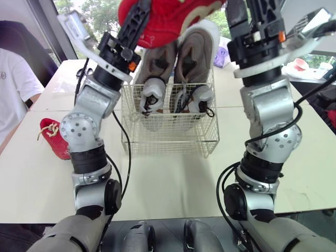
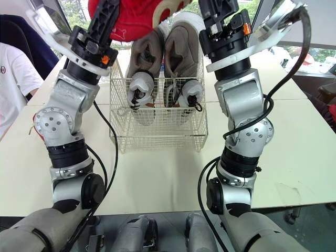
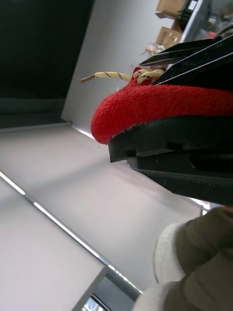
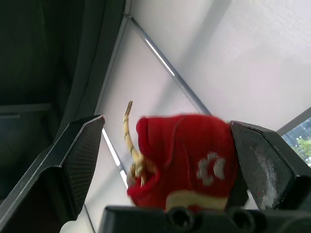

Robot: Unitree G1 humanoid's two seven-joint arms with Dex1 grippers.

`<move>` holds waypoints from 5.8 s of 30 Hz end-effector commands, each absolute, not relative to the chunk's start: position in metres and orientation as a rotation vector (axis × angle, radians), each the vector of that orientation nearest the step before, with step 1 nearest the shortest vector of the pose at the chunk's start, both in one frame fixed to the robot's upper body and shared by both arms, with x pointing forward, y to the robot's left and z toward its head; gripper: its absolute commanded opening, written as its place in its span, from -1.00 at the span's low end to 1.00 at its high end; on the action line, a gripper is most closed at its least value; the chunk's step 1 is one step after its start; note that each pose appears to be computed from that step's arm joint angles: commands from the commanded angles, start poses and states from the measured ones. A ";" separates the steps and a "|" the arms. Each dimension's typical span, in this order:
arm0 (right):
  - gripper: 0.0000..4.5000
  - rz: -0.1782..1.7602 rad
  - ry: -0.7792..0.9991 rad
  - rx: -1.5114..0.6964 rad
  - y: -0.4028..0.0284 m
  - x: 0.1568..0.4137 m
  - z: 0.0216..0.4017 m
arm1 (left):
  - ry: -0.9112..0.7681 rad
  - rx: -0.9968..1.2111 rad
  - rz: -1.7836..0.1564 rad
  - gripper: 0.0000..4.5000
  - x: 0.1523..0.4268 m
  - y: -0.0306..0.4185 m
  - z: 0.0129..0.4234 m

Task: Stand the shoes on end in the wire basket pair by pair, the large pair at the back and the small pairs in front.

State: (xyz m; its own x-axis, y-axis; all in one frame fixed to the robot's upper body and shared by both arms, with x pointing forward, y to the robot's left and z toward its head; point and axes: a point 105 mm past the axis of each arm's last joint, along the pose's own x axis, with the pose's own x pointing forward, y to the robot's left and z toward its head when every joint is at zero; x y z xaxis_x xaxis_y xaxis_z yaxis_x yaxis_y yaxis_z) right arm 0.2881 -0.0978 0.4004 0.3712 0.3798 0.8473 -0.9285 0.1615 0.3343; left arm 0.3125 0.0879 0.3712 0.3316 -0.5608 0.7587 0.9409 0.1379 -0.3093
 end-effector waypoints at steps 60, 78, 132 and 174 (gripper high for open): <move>-0.12 1.165 -0.719 0.504 -0.142 0.273 0.422 | -0.198 -0.431 -0.997 0.97 0.260 0.127 0.309; -0.12 1.413 -0.219 -0.414 -0.121 0.301 0.309 | 0.083 -0.286 -0.843 0.97 0.217 0.137 0.230; 1.00 1.682 0.044 -0.508 -0.127 0.222 0.331 | 0.746 -0.424 0.516 0.63 0.331 0.395 0.144; 1.00 1.459 0.044 -0.251 -0.143 0.261 0.345 | -0.590 -0.039 -0.567 -0.97 0.277 0.092 0.320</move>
